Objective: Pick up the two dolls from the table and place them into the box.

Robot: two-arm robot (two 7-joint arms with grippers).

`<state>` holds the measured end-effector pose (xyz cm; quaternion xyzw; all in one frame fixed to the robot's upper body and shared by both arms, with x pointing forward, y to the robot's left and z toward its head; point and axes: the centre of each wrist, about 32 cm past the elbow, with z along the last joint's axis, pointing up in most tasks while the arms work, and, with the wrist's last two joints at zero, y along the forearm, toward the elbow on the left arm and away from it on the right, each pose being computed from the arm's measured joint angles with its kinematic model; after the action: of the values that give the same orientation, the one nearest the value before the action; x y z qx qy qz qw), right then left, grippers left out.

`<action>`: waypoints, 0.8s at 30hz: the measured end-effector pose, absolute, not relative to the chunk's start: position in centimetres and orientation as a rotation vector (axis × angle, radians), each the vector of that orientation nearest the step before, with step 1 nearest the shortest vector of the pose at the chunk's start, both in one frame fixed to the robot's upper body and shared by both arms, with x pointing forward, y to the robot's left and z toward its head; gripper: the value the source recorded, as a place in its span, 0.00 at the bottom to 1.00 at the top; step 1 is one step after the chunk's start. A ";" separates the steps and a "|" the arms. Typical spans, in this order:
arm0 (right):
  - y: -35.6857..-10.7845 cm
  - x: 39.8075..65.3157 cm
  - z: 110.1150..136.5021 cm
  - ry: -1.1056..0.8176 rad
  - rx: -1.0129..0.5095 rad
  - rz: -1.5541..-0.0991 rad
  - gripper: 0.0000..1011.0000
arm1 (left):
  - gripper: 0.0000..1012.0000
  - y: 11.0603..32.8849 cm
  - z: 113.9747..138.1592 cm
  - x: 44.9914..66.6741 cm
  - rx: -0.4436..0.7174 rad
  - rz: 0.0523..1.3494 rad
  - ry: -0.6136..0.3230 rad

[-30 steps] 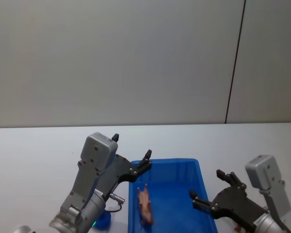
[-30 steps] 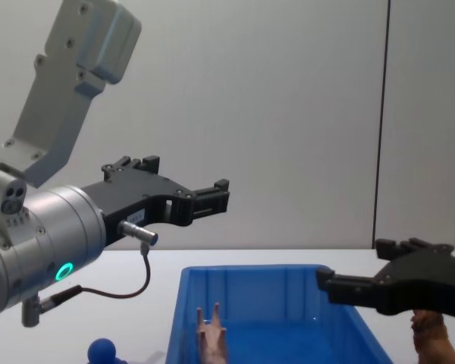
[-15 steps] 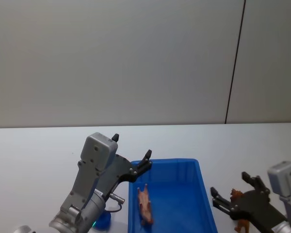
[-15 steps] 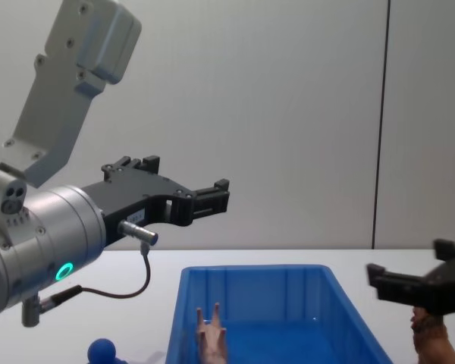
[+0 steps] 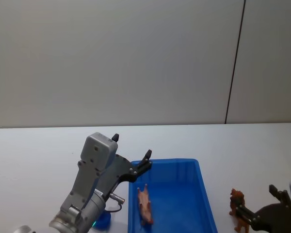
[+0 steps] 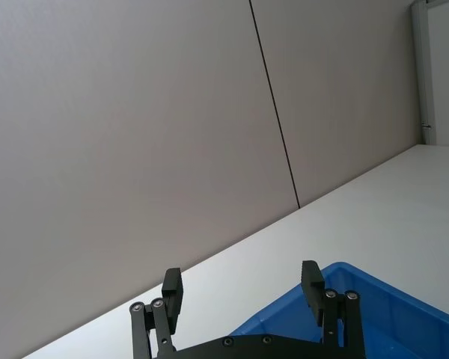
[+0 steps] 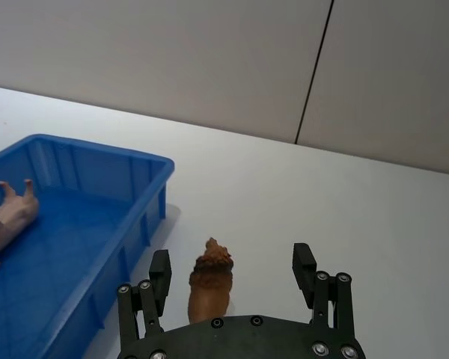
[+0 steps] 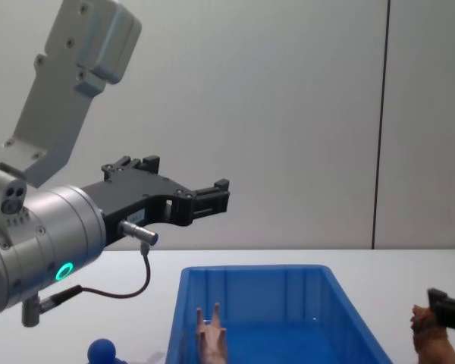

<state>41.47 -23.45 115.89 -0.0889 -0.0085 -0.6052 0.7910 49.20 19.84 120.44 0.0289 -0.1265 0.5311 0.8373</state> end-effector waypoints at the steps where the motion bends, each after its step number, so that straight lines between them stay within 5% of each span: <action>1: -23.5 41.4 115.8 -0.016 -0.193 -1.309 0.99 | 0.99 19.8 120.4 49.2 0.061 1.124 -0.268; 24: -22.8 42.0 112.4 0.065 -0.249 -1.318 0.99 | 0.99 19.8 120.4 49.2 0.061 1.124 -0.268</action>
<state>42.05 -22.79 112.44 -0.1152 0.0301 -0.6106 0.7829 49.20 19.84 120.44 0.0289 -0.1265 0.5311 0.8373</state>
